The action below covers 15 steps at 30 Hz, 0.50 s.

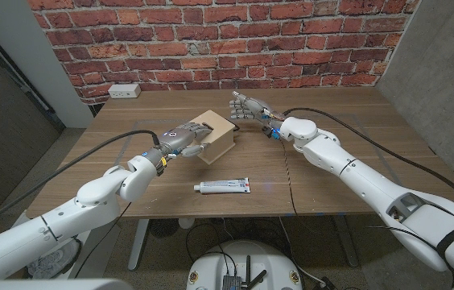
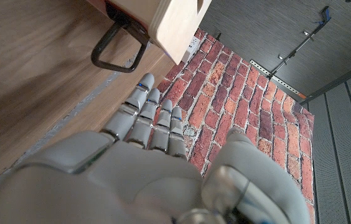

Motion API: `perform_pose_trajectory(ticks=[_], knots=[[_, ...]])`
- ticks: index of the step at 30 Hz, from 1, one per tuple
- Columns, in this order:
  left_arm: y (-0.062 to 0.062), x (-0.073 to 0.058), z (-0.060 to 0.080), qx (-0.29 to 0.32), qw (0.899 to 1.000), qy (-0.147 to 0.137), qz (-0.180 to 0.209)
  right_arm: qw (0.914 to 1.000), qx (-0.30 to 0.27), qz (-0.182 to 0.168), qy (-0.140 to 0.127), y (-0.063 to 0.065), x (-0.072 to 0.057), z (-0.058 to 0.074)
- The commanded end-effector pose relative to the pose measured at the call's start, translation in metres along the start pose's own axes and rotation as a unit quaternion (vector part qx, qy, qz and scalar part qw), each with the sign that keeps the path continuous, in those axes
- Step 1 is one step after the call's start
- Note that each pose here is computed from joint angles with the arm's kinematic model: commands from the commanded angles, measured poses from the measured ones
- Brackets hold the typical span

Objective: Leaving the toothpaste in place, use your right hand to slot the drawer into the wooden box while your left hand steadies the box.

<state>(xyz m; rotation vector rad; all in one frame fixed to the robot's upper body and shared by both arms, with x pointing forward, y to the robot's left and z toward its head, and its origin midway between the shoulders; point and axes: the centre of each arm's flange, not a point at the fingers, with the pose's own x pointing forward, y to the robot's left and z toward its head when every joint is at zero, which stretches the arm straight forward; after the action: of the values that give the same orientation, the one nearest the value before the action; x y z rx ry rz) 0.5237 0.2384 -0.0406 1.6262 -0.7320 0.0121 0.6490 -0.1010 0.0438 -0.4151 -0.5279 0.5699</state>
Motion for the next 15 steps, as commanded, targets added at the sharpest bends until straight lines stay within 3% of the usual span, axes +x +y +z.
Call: perform_pose_trajectory(ticks=[1, 15], knots=[[0.005, 0.002, 0.0, 0.004, 1.0, 0.002, 0.007, 0.9999, -0.005, -0.011, -0.004, -0.007, -0.002, 0.002], [0.011, 0.008, -0.001, 0.007, 1.0, 0.002, 0.021, 0.9996, -0.008, -0.025, 0.005, -0.017, -0.008, -0.001]])
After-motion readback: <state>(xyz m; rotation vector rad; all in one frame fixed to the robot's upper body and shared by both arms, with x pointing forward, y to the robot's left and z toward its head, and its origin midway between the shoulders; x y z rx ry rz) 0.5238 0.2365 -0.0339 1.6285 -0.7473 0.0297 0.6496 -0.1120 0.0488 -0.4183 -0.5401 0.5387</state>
